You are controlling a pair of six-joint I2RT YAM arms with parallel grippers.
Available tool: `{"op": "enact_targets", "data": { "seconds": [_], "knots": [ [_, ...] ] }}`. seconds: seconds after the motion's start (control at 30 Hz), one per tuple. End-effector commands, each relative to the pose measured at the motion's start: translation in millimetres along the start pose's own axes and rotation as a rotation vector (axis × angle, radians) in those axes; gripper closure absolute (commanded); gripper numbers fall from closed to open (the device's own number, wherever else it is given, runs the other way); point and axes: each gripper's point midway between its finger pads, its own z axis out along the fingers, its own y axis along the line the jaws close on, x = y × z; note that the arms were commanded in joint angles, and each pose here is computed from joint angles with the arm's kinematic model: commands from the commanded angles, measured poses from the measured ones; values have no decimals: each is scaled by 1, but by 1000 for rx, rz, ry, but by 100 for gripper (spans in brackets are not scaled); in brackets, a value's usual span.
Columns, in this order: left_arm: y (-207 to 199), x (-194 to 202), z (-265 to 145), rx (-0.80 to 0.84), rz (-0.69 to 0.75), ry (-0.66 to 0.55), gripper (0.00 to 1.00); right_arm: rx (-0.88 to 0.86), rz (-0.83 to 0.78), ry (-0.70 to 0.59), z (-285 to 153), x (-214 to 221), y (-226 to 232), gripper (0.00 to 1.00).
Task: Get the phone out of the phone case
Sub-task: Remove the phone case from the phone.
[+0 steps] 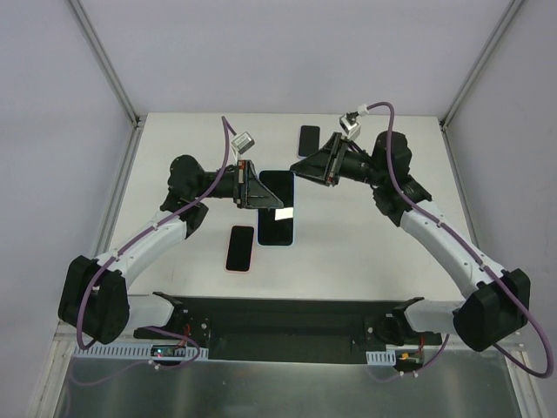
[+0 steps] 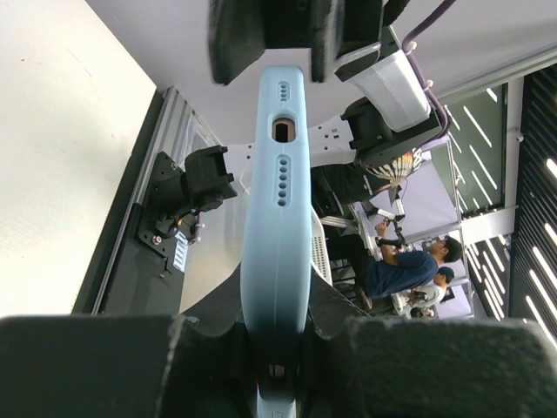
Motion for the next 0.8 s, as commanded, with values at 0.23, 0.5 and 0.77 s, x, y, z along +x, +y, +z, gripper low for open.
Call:
{"op": "enact_targets", "data": {
  "seconds": [0.23, 0.5, 0.77],
  "knots": [
    [-40, -3, 1, 70, 168, 4, 100, -73, -9, 13, 0, 2, 11, 82],
    [-38, -5, 2, 66, 165, -8, 100, -101, 2, 27, 1, 7, 14, 80],
    [-39, -6, 2, 67, 167, -11, 100, -97, 2, 32, 2, 12, 11, 74]
  ]
}}
